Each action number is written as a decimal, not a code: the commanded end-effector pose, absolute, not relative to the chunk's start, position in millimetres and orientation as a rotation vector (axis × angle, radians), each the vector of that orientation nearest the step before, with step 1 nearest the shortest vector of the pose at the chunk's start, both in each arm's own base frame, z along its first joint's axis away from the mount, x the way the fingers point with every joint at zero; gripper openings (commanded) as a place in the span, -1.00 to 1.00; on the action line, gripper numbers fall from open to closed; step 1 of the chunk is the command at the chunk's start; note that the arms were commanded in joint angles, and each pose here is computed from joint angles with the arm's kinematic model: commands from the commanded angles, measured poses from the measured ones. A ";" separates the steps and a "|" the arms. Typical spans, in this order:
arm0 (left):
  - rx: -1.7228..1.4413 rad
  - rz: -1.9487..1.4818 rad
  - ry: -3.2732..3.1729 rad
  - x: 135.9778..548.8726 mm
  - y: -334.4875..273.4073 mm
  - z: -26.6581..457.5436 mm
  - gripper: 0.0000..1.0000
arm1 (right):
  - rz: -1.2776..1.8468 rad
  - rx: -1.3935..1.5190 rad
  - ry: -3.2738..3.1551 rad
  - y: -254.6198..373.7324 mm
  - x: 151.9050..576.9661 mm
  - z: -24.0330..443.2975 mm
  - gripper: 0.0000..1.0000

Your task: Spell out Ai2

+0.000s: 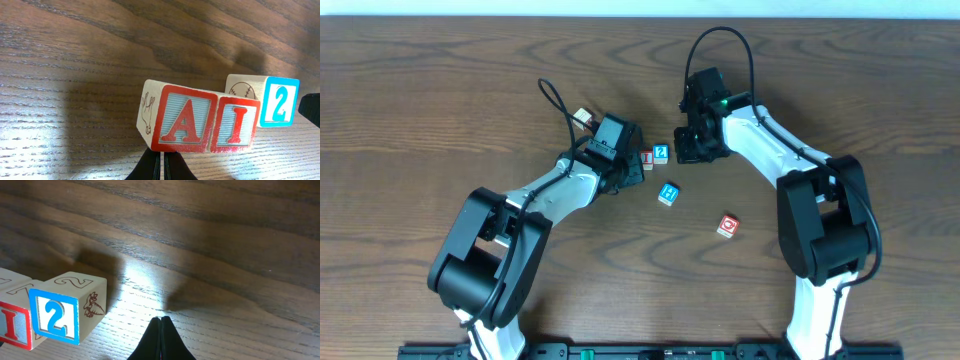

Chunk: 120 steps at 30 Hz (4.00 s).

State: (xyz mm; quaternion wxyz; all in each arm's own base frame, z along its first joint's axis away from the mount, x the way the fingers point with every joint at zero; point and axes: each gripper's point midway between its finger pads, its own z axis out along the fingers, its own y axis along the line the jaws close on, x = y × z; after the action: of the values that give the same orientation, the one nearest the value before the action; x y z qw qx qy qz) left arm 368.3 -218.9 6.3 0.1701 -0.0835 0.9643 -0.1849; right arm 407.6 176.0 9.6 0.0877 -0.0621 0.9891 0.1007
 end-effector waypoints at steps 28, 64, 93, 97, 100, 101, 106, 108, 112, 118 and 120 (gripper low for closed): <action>-0.251 -0.500 2.756 369.9 -207.5 -2.4 -0.88 | 0.572 -0.408 2.678 232.3 443.4 29.2 -0.98; -0.236 -0.536 2.760 369.4 -211.0 -1.1 -0.88 | 0.604 -0.428 2.780 230.8 421.1 13.8 -0.97; -0.235 -0.539 2.756 370.2 -211.4 -0.6 -0.88 | 0.686 -0.543 2.750 240.9 414.0 17.6 -0.97; -0.231 -0.550 2.758 369.8 -212.8 0.2 -0.88 | 0.642 -0.492 2.738 234.2 424.3 17.7 -0.98; -0.189 -0.581 2.760 370.2 -218.0 7.6 -0.88 | 0.645 -0.426 2.726 229.0 434.0 21.0 -0.97; -0.165 -0.580 2.759 370.7 -218.8 11.2 -0.88 | 0.644 -0.419 2.722 227.0 436.3 22.1 -0.97; -0.115 -0.521 2.780 370.7 -212.0 32.3 -0.88 | 0.638 -0.379 2.701 216.2 450.2 31.9 -0.97; -0.113 -0.485 2.775 372.1 -204.7 43.4 -0.88 | 0.637 -0.369 2.698 213.2 453.6 35.7 -0.97; -0.190 -0.256 2.646 395.3 -168.4 68.6 -0.88 | 0.632 -0.354 2.716 208.2 453.6 38.2 -0.97; -0.157 -0.224 2.632 404.2 -168.1 57.8 -0.88 | 0.629 -0.349 2.754 205.8 446.0 35.0 -0.97; -0.157 -0.222 2.638 405.4 -168.7 52.2 -0.88 | 0.629 -0.349 2.760 205.4 444.9 34.5 -0.97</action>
State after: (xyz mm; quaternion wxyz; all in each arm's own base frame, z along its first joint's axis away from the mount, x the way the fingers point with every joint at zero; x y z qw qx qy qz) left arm 399.4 -174.4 61.1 0.2381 -0.0630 0.9635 -0.1053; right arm 440.2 205.7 32.8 0.1421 -0.1244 0.9579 0.2162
